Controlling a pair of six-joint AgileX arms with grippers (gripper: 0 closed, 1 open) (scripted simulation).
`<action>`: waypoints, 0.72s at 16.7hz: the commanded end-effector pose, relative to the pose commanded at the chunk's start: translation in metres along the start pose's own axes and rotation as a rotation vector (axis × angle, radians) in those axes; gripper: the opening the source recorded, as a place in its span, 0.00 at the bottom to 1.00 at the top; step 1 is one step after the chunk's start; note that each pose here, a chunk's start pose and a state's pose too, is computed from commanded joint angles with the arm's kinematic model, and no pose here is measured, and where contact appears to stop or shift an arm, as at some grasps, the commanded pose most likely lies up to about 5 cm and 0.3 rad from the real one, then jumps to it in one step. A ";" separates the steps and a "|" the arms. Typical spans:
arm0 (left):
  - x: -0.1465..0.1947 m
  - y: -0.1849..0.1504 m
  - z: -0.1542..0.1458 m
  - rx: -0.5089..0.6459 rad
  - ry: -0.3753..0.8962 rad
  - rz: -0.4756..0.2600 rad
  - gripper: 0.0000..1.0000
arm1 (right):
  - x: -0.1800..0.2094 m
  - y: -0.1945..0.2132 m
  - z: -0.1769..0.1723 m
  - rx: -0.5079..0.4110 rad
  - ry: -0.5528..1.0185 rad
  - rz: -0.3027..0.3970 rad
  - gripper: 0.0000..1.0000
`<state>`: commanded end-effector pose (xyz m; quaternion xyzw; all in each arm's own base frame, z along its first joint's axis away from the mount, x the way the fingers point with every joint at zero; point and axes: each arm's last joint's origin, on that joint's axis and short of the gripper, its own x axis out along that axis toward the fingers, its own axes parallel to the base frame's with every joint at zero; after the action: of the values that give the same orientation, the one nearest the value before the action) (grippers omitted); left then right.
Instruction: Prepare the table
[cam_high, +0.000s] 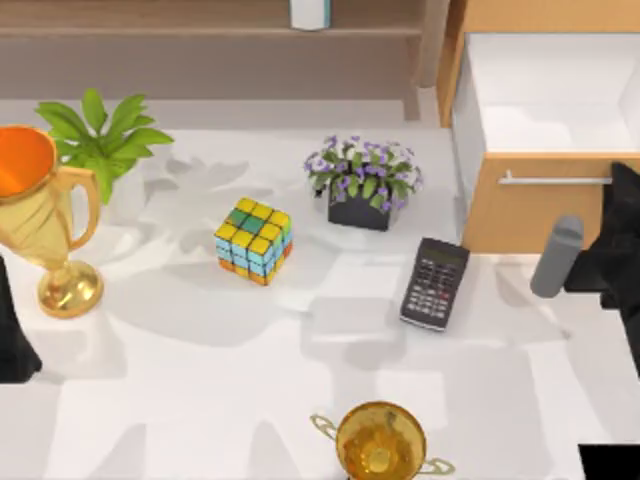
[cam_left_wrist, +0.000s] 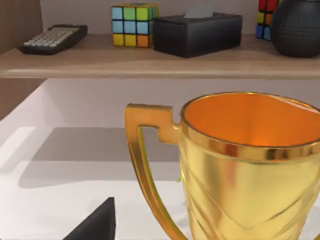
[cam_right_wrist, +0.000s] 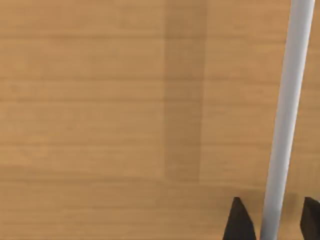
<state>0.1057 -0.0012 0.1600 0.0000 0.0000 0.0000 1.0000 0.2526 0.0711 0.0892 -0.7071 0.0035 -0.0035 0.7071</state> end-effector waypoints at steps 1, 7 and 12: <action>0.000 0.000 0.000 0.000 0.000 0.000 1.00 | 0.000 0.000 0.000 0.000 0.000 0.000 0.02; 0.000 0.000 0.000 0.000 0.000 0.000 1.00 | 0.000 0.000 0.000 0.000 0.000 0.000 0.00; 0.000 0.000 0.000 0.000 0.000 0.000 1.00 | 0.003 0.001 0.000 0.001 0.001 0.003 0.00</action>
<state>0.1057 -0.0012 0.1600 0.0000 0.0000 0.0000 1.0000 0.2561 0.0714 0.0885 -0.7067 0.0049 -0.0027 0.7075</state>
